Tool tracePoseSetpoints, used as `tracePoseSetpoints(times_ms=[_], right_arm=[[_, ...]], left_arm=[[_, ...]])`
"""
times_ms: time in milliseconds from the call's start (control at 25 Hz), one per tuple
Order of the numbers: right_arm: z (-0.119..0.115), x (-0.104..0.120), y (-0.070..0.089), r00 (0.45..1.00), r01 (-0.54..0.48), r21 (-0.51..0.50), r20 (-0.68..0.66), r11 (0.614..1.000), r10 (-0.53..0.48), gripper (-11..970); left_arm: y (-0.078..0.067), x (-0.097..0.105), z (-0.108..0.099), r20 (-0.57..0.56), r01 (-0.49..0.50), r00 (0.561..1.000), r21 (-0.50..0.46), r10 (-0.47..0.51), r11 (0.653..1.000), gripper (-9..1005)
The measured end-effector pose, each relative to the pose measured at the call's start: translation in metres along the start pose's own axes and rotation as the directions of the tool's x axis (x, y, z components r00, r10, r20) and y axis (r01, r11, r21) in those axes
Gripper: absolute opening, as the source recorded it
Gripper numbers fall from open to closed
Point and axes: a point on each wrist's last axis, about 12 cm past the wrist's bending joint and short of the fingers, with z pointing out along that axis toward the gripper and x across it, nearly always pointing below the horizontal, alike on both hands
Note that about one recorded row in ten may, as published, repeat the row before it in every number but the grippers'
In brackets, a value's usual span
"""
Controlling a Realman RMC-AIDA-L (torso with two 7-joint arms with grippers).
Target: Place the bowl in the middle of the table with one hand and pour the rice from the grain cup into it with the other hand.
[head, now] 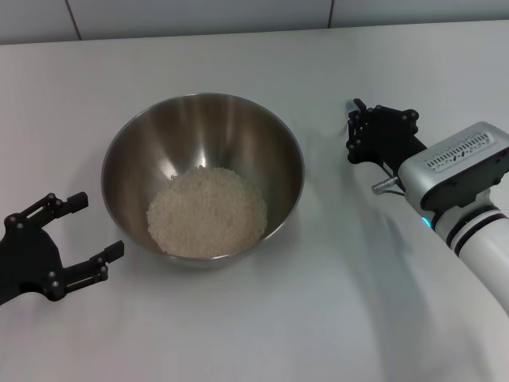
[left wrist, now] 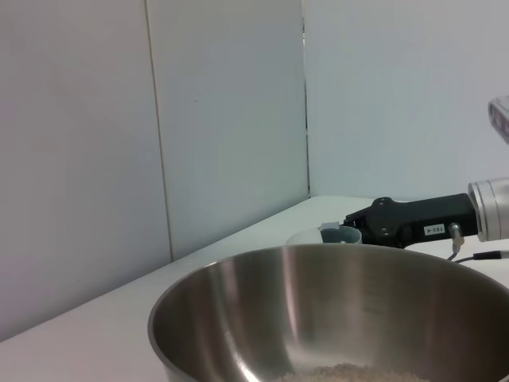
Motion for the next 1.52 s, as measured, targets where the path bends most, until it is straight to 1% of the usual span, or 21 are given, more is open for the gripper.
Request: tracePoseSetpoints(times_ms=[200, 440, 560, 800, 920, 960, 1000, 1120, 1160, 1200, 1320, 1360, 1400, 1480, 1520], right_arm=[[-0.002, 0.003, -0.001, 1.000, -0.005, 0.006, -0.010, 1.000, 0.005, 33], [-0.011, 0.009, 0.001, 0.999, -0.024, 0.015, -0.023, 1.000, 0.024, 34], [-0.018, 0.014, 0.002, 0.999, -0.042, 0.023, -0.033, 0.999, 0.043, 232], [-0.027, 0.018, 0.005, 0.997, -0.070, 0.037, -0.026, 0.997, 0.071, 506], [-0.040, 0.019, 0.009, 0.995, -0.096, 0.044, 0.011, 0.994, 0.096, 640], [-0.052, 0.021, 0.012, 0.993, -0.114, 0.049, 0.041, 0.992, 0.112, 685], [-0.052, 0.021, 0.012, 0.993, -0.114, 0.049, 0.041, 0.992, 0.112, 698], [-0.071, 0.025, 0.013, 0.989, -0.135, 0.041, 0.060, 0.990, 0.132, 736], [-0.082, 0.027, 0.010, 0.985, -0.157, -0.002, 0.072, 0.988, 0.157, 748], [-0.082, 0.027, 0.010, 0.985, -0.157, -0.002, 0.072, 0.988, 0.157, 761], [-0.099, 0.024, 0.002, 0.973, -0.185, -0.143, 0.112, 0.972, 0.201, 799], [-0.107, 0.020, -0.007, 0.966, -0.185, -0.261, 0.131, 0.947, 0.225, 812], [-0.107, 0.020, -0.007, 0.966, -0.185, -0.261, 0.131, 0.947, 0.225, 824], [-0.112, 0.015, -0.016, 0.962, -0.165, -0.383, 0.142, 0.909, 0.235, 837], [-0.113, 0.014, -0.019, 0.962, -0.150, -0.416, 0.146, 0.897, 0.229, 837]], left_arm=[[0.000, 0.000, 0.000, 0.001, 0.000, 1.000, 0.001, 0.000, 1.000, 862], [0.000, 0.000, 0.000, 0.001, -0.001, 1.000, 0.001, 0.001, 1.000, 862], [0.000, 0.000, 0.000, 0.000, -0.002, 1.000, 0.000, 0.002, 1.000, 862], [0.001, 0.000, 0.001, -0.004, -0.004, 1.000, -0.002, 0.004, 1.000, 863], [0.000, 0.000, 0.000, -0.008, -0.005, 1.000, 0.007, 0.005, 1.000, 863], [0.000, 0.000, 0.000, -0.008, -0.005, 1.000, 0.008, 0.005, 1.000, 863], [0.000, 0.000, 0.000, -0.008, -0.004, 1.000, 0.009, 0.004, 1.000, 863], [0.000, 0.001, -0.001, -0.010, -0.001, 1.000, 0.006, 0.001, 1.000, 863], [-0.001, 0.001, -0.003, -0.011, 0.001, 1.000, 0.003, -0.001, 1.000, 863], [-0.001, 0.001, -0.003, -0.011, 0.001, 1.000, 0.003, -0.001, 1.000, 863], [-0.001, 0.002, -0.005, -0.012, 0.002, 1.000, 0.003, -0.002, 1.000, 863], [-0.001, 0.002, -0.005, -0.012, 0.002, 1.000, 0.005, -0.002, 1.000, 863], [-0.001, 0.002, -0.006, -0.013, 0.002, 1.000, 0.005, -0.002, 1.000, 863], [-0.001, 0.002, -0.006, -0.014, 0.002, 1.000, 0.009, -0.002, 1.000, 862], [-0.001, 0.002, -0.006, -0.014, 0.002, 1.000, 0.010, -0.002, 1.000, 862]])
